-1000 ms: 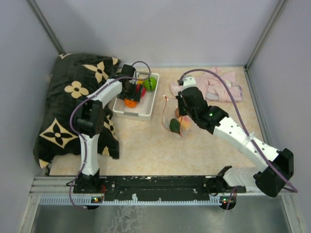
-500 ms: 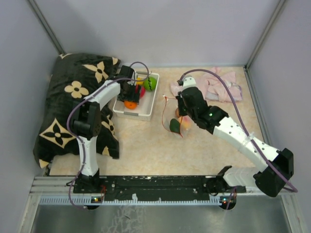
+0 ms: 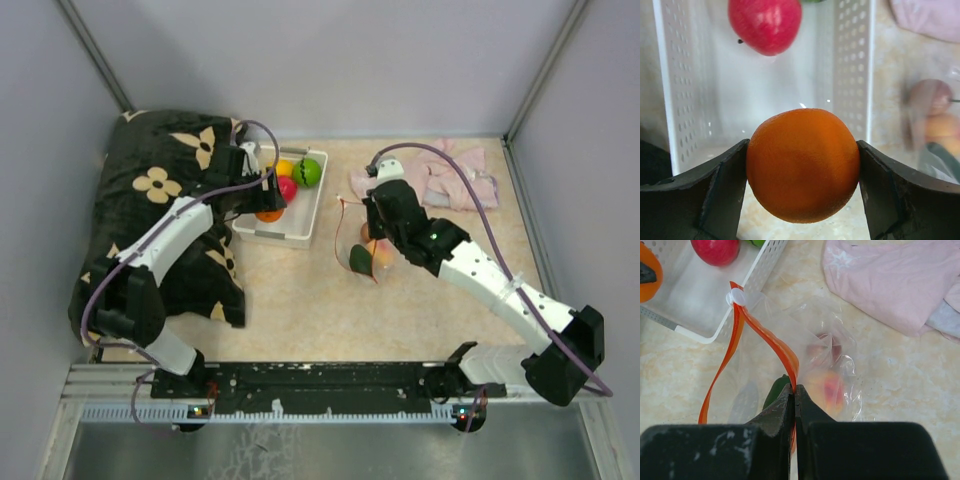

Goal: Place the food in the zip-top bag and seal the zipper
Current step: Place the fake fruit in the zipper food storage bag.

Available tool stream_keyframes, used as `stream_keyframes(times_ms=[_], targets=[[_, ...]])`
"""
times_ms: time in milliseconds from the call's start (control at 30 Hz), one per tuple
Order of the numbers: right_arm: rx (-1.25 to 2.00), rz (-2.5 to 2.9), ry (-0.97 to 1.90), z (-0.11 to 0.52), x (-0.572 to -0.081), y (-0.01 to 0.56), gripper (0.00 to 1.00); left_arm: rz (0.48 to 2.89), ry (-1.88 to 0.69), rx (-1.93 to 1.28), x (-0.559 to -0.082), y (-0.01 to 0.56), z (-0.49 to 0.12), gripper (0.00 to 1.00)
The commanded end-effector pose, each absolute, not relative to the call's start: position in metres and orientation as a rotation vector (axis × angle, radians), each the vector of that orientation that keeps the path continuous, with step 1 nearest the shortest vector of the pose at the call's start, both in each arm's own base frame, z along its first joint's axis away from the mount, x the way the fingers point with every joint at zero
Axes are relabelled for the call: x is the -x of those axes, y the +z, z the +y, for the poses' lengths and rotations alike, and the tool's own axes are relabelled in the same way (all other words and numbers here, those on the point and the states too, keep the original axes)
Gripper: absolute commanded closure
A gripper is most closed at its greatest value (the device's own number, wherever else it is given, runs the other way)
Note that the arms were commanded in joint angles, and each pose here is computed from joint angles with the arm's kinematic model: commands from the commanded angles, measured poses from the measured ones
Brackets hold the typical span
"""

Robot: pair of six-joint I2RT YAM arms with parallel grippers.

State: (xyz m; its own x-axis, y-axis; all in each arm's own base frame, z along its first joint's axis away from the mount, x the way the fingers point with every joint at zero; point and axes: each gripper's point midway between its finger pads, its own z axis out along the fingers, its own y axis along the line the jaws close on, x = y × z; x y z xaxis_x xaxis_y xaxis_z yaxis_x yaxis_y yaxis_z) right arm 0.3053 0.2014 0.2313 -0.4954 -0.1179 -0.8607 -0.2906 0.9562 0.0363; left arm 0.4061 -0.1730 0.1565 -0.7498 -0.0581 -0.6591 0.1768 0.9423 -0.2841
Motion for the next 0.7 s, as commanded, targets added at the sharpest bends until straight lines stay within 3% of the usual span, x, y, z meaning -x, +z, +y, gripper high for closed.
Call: stream_keyframes(times_ms=[0, 667], targets=[[0.242, 2.031, 0.222, 0.202, -0.312, 0.259, 0.98, 2.199, -0.659, -0.051, -0.393, 0.202, -0.195, 0.41], [0.216, 2.067, 0.239, 0.206, -0.311, 0.261, 0.98, 1.781, -1.151, -0.135, -0.277, 0.281, -0.247, 0.42]])
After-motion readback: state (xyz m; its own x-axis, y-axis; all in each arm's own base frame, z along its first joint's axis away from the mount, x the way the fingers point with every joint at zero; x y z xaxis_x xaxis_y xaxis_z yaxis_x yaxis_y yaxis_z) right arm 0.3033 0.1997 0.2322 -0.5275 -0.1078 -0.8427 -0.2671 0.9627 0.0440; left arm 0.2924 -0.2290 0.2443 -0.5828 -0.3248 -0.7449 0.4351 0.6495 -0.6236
